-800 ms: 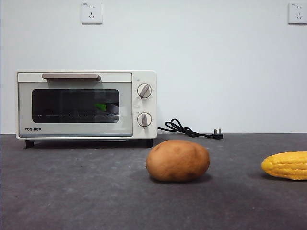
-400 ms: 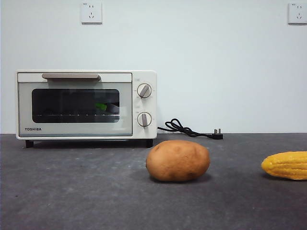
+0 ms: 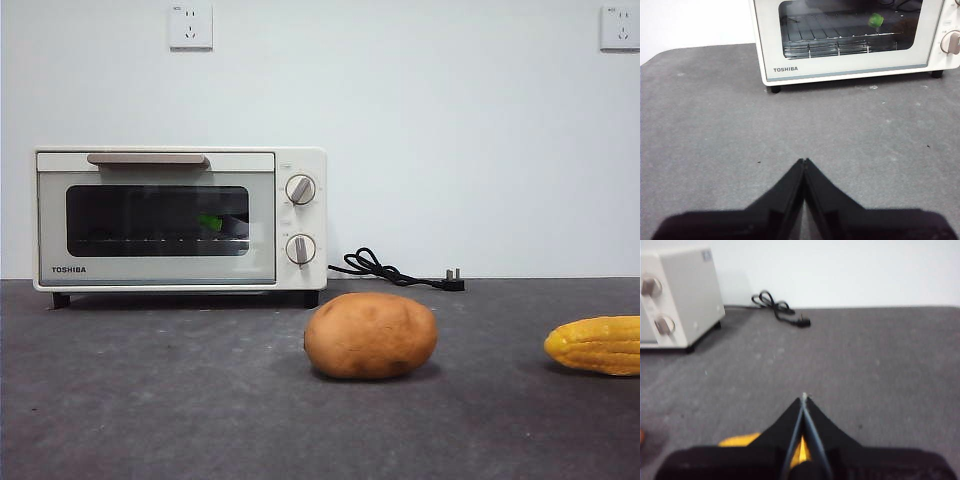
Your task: Take the eggplant from the table,put the eggplant in the oven
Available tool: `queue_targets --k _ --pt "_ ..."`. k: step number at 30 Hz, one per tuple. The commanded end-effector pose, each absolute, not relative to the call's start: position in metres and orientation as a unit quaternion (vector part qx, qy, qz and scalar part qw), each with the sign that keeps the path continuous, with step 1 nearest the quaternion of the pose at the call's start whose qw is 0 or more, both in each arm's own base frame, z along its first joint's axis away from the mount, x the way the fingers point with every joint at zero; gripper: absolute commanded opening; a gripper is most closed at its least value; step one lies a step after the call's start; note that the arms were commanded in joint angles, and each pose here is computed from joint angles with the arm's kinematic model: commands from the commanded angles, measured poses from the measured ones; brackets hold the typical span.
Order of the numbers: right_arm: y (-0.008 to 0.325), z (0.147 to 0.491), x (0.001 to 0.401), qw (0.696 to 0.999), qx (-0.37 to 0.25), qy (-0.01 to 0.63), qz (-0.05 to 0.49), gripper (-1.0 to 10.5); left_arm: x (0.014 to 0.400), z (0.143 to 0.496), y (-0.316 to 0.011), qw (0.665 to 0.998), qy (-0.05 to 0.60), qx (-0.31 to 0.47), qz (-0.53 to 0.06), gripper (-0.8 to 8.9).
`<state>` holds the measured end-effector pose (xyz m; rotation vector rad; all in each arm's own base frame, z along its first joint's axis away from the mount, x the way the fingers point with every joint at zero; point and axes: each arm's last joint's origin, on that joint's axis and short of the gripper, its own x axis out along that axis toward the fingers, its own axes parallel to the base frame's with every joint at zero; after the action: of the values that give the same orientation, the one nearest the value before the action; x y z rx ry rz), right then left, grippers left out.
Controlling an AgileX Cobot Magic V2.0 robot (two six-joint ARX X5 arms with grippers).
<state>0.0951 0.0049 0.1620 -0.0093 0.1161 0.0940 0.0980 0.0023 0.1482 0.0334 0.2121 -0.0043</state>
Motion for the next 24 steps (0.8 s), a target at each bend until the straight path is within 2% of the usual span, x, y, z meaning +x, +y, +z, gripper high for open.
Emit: queue_targets --k 1,24 --pt "0.0049 0.1535 0.0960 0.996 0.001 0.073 0.046 0.0 0.0985 0.1458 0.0022 0.994 0.107 0.015 -0.003 -0.04" --pt "0.0046 0.1504 0.0956 0.995 0.021 0.090 0.040 0.0 0.0985 0.1458 0.0022 0.994 0.106 0.015 -0.003 -0.04"
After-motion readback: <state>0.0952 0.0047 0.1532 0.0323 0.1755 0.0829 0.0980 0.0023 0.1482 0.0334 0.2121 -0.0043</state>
